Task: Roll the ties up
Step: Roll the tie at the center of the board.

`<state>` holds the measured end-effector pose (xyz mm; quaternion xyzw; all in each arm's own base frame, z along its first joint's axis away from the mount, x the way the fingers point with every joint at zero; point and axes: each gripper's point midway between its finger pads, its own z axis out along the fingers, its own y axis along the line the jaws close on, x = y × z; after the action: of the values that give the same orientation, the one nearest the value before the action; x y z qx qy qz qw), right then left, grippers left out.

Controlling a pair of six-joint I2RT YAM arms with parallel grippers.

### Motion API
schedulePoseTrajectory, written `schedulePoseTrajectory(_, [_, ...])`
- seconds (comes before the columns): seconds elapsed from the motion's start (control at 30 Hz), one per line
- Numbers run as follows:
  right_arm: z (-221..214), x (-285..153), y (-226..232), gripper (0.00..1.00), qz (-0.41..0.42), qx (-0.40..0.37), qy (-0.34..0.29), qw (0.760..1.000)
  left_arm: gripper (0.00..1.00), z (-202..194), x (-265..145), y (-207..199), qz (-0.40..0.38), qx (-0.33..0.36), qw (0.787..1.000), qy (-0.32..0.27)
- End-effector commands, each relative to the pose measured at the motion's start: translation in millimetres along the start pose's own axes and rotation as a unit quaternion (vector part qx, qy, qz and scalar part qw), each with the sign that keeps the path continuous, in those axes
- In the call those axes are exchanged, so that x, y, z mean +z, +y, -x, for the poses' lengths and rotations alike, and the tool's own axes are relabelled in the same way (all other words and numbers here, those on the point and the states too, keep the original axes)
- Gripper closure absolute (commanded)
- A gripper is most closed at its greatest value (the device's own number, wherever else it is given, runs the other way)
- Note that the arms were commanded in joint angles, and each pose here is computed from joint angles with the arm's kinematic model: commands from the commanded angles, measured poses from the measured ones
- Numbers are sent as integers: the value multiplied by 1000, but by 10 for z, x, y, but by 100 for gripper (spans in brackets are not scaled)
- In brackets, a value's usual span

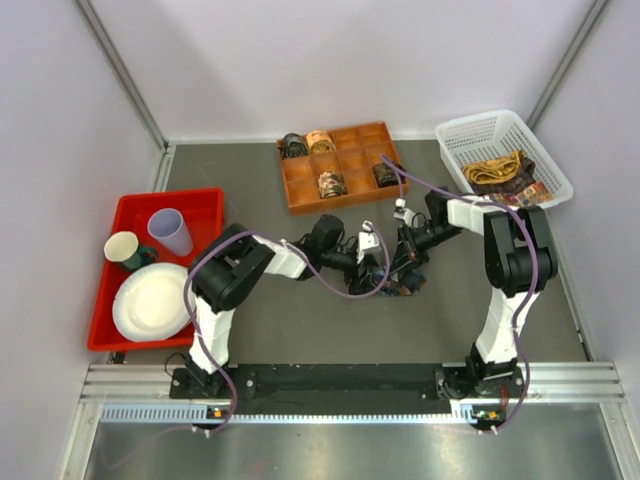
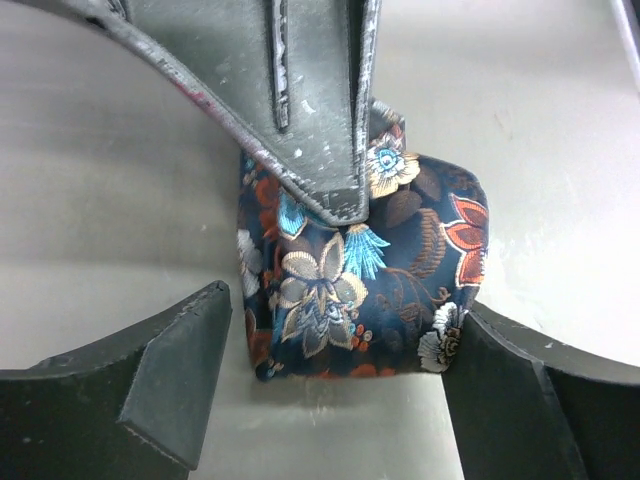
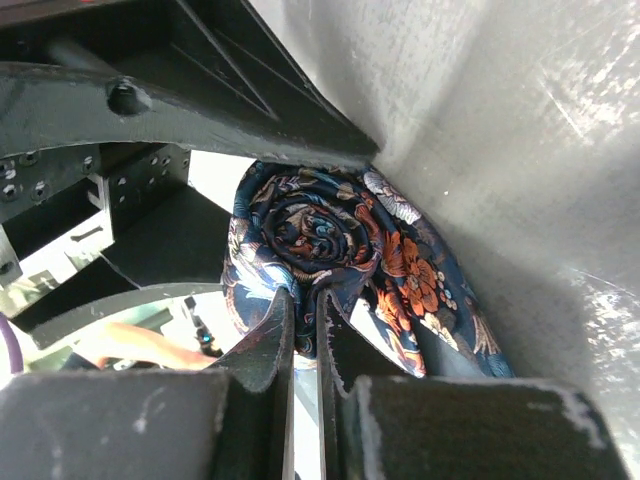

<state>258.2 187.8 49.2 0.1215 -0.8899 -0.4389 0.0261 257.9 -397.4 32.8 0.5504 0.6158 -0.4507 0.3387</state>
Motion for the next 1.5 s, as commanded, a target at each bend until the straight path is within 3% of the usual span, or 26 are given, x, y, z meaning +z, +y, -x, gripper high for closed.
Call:
schedulePoseTrajectory(0.0, [87, 64, -456, 100, -102, -74, 9, 992, 18, 0, 97, -91, -31, -25, 998, -52])
schedulePoseTrajectory(0.27, [144, 51, -529, 100, -120, -71, 8, 990, 33, 28, 272, -226, -51, -1, 996, -79])
schedulePoseTrajectory(0.43, [148, 23, -458, 100, -112, -67, 11, 991, 60, -187, 267, -190, -27, -9, 999, -29])
schedulePoseTrajectory(0.5, [139, -25, -379, 88, -93, -55, 12, 994, 70, -398, 216, -224, -18, -29, 999, 40])
schedulePoseTrajectory(0.53, [182, -67, -287, 82, -73, -50, 5, 996, 83, -521, 179, -118, 10, 3, 997, 81])
schedulePoseTrajectory(0.57, [137, -119, -228, 69, -60, -29, 12, 998, 87, -594, 154, -88, 23, 11, 993, 111])
schedulePoseTrajectory(0.6, [168, -200, -184, 66, -40, -14, 2, 999, 89, -805, 93, -183, 19, 1, 987, 159])
schedulePoseTrajectory(0.7, [179, -467, -90, 55, -11, 17, -18, 1000, 93, -1081, -47, -181, 39, 7, 972, 231])
schedulePoseTrajectory(0.73, [143, -517, -91, 47, -11, 23, -18, 1000, 94, -1209, -98, -163, 48, 10, 964, 263])
schedulePoseTrajectory(0.9, [-70, -648, -272, 43, -53, 36, -18, 998, 96, -1309, -118, -208, 51, 13, 948, 315])
schedulePoseTrajectory(0.93, [-133, -689, -352, 30, -62, 51, -24, 996, 97, -1366, -140, -227, 49, 9, 942, 331])
schedulePoseTrajectory(1.03, [-257, -636, -452, 26, -73, 66, -13, 995, 96, -1399, -152, -222, 53, 9, 935, 350])
schedulePoseTrajectory(1.07, [-281, -610, -476, 13, -75, 71, -11, 995, 96, -1400, -156, -201, 56, 10, 934, 353])
schedulePoseTrajectory(1.23, [-267, -468, -685, 7, -92, 89, -32, 991, 97, -1439, -184, -256, 51, 7, 933, 357])
schedulePoseTrajectory(1.27, [-247, -445, -716, 1, -93, 98, -36, 990, 97, -1438, -186, -262, 51, 6, 933, 357])
schedulePoseTrajectory(1.47, [-136, -264, -585, 1, -22, 98, -42, 994, 97, -1451, -175, -274, 48, 1, 933, 357])
